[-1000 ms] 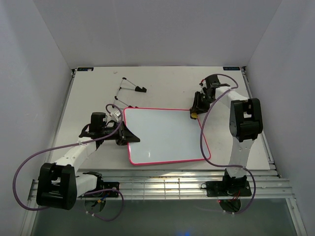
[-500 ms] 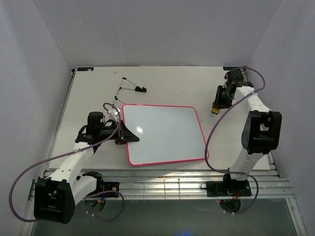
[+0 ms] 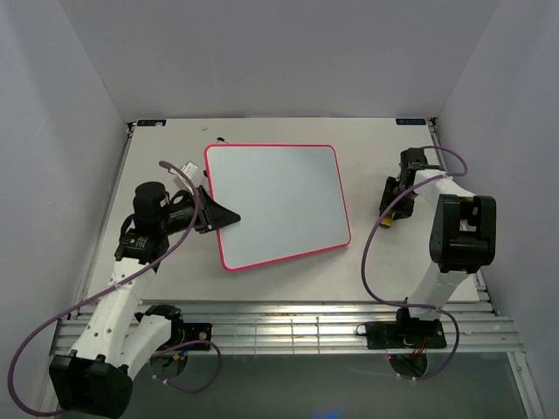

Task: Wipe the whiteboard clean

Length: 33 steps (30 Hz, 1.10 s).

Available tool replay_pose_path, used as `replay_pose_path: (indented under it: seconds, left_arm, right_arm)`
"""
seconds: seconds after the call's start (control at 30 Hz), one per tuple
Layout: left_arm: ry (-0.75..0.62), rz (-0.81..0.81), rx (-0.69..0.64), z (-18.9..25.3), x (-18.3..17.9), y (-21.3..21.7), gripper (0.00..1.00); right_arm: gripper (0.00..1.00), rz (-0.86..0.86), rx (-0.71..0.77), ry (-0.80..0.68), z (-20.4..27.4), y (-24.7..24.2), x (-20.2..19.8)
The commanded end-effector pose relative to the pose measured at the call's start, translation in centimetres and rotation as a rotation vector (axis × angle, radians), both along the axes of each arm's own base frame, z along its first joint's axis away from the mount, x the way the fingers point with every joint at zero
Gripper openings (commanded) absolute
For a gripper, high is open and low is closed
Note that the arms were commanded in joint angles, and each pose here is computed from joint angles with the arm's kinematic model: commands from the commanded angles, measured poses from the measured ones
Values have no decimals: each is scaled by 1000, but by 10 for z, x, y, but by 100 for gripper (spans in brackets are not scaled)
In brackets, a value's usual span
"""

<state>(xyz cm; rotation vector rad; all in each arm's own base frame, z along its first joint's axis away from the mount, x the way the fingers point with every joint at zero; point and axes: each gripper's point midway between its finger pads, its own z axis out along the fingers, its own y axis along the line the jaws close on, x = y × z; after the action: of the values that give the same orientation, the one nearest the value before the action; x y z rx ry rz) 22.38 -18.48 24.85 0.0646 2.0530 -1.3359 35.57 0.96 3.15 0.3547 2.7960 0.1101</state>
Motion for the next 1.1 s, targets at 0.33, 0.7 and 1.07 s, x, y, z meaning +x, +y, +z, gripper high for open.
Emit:
replay_pose_path:
  seconds: [0.33, 0.7, 1.07]
  left_arm:
    - [-480, 136, 31, 122, 37, 14, 0]
    - [-905, 205, 31, 188, 96, 39, 0]
    - [-797, 266, -56, 176, 127, 44, 0]
  right_arm:
    - [70, -18, 10, -123, 32, 0, -5]
    - [90, 128, 192, -474, 115, 40, -42]
    - [90, 219, 284, -570, 139, 66, -54]
